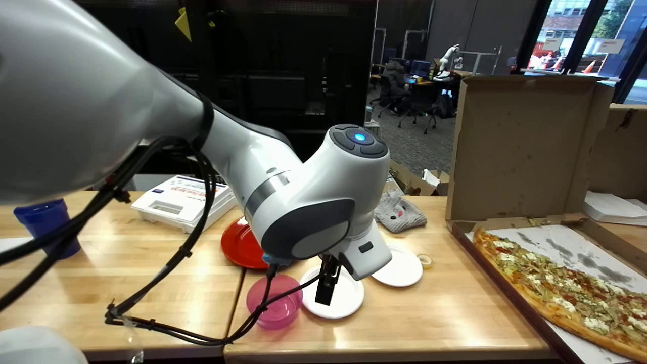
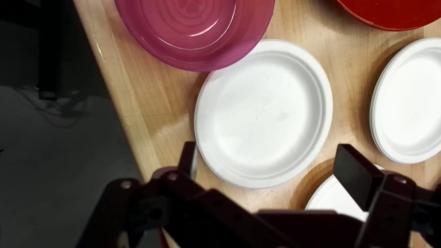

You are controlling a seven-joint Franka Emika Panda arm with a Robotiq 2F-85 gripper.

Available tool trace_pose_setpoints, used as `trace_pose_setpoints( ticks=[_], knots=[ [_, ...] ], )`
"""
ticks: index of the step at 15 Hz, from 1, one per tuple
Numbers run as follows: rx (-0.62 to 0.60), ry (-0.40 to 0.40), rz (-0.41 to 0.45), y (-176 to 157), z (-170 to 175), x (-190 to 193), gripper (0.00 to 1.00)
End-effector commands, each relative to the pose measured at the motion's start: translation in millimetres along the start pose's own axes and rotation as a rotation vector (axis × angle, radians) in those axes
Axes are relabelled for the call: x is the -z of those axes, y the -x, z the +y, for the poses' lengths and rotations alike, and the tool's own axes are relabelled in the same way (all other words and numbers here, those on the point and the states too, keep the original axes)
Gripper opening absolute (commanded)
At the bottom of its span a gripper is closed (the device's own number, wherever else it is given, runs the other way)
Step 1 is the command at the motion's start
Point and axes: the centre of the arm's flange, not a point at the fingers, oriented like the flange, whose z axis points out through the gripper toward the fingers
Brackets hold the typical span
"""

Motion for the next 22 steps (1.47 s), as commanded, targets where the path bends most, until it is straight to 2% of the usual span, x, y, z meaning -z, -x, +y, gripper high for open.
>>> trace_pose_setpoints(
  ticks=[1, 11, 13, 18, 22],
  knots=[
    [-0.001, -0.001, -0.001, 0, 0, 0, 1.00],
    [-0.002, -0.001, -0.001, 0, 0, 0, 1.00],
    [0.052, -0.004, -0.026, -7, 2, -5, 1.00],
    [0.148, -0.038, -0.023, -43, 10, -20, 1.00],
    [0.196, -0.079, -0.090, -77, 25, -43, 1.00]
  ],
)
